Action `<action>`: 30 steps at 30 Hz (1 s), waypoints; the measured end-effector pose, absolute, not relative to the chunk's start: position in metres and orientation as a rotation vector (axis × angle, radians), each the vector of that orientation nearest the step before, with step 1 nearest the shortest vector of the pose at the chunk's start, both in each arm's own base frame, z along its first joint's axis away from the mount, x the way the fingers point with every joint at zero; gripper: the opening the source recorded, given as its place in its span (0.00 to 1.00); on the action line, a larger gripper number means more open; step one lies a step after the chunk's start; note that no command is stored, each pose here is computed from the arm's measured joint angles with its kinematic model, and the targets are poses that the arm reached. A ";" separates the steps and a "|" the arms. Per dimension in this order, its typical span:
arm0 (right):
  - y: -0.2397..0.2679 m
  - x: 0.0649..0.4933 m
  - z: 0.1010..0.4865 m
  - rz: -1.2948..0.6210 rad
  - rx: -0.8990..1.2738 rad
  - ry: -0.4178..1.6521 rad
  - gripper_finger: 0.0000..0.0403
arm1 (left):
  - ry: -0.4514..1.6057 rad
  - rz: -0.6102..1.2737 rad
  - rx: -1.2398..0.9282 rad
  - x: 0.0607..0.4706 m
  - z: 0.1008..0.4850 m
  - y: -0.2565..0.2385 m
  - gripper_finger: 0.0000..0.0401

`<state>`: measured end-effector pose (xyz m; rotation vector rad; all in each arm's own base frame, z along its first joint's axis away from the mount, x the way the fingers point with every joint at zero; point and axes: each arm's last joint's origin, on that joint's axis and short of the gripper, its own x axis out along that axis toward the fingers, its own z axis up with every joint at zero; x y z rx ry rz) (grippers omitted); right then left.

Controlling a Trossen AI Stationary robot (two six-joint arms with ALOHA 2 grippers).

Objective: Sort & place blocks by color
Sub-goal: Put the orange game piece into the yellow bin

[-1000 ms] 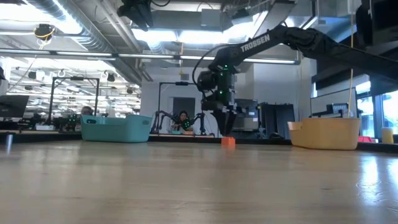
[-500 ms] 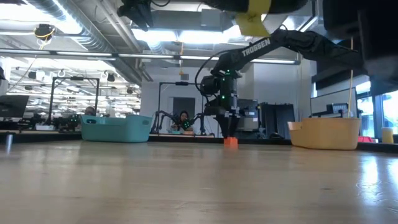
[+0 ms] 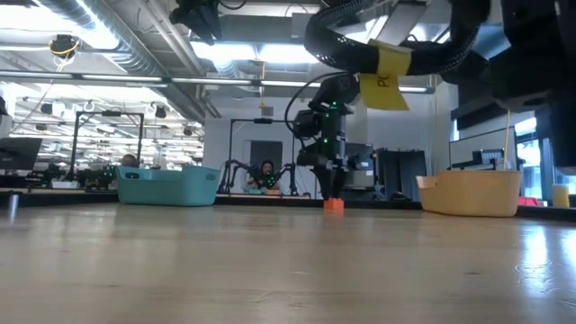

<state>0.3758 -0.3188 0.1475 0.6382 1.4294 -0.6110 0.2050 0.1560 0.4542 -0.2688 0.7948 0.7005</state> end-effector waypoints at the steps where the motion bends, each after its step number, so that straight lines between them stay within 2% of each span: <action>1: -0.320 0.375 0.147 -0.601 0.651 1.424 0.39 | 0.795 0.700 -0.269 0.205 0.454 0.156 0.42; 7: -0.323 0.373 0.147 -0.571 0.651 1.420 0.36 | 0.795 0.700 -0.269 0.205 0.454 0.156 0.42; 19: -0.325 0.375 0.147 -0.573 0.635 1.392 0.02 | 0.795 0.700 -0.269 0.205 0.454 0.156 0.42; 30: -0.323 0.374 0.141 -0.558 0.636 1.422 0.00 | 0.798 0.699 -0.270 0.205 0.454 0.156 0.42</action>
